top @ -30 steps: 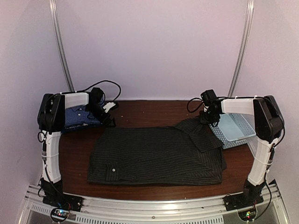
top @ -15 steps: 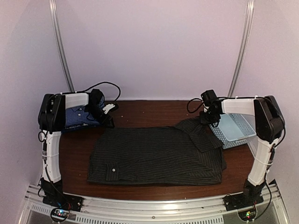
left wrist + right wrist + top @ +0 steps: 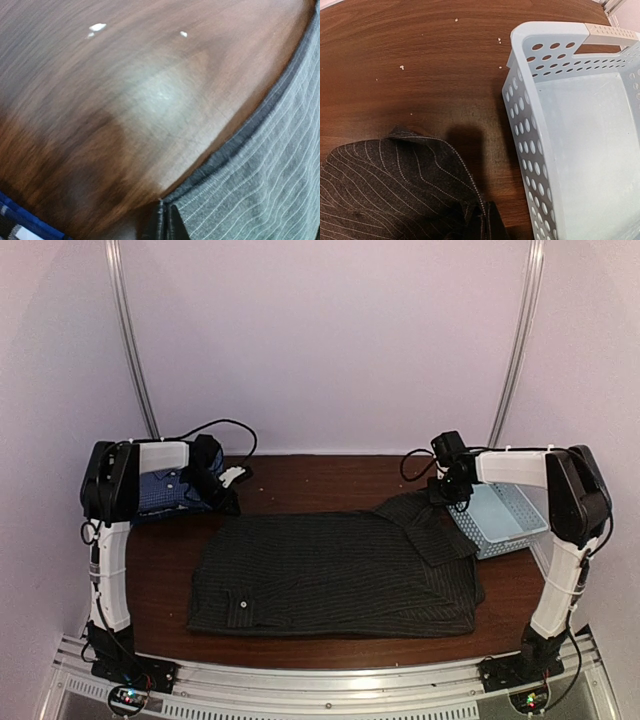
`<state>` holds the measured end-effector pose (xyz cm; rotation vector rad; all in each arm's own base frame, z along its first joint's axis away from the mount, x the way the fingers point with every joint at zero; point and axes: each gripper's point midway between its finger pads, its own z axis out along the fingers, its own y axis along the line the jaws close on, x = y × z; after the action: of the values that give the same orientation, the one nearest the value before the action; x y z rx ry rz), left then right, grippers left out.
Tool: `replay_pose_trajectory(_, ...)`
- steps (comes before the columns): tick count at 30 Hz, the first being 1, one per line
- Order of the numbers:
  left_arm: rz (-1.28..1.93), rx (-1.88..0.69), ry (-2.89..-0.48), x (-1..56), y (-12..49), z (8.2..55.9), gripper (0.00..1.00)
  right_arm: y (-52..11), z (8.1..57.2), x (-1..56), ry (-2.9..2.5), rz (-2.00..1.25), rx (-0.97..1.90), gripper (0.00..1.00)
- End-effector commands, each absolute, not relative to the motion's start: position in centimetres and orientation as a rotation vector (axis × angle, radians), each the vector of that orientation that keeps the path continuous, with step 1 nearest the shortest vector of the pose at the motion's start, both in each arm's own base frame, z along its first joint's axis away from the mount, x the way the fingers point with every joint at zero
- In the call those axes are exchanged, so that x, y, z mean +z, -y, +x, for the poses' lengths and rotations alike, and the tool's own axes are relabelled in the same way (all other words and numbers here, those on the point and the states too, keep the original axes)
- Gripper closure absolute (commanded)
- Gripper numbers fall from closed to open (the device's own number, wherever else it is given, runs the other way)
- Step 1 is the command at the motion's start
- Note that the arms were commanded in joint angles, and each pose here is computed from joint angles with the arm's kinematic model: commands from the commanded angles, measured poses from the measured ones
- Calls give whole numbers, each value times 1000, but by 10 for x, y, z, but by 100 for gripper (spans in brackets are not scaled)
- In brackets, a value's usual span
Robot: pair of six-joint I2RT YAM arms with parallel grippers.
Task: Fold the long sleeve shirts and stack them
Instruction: Pick up the 1/3-folded shirt from the center of the board.
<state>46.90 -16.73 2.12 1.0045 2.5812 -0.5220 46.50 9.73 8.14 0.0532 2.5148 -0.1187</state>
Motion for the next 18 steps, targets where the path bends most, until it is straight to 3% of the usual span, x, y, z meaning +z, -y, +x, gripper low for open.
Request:
replay_pose_trajectory(1, 953, -518, -2549, 57, 165, 467, 100, -97, 460, 102, -2491, 47, -105, 100)
replay_pose_trajectory(11, 849, -331, -2480, 118, 163, 442, 100, -108, 427, 117, -2526, 8, 36, 100)
replay_pose_trajectory(18, 852, -164, -2496, 120, 167, 407, 100, -125, 387, 150, -2506, -56, 236, 100)
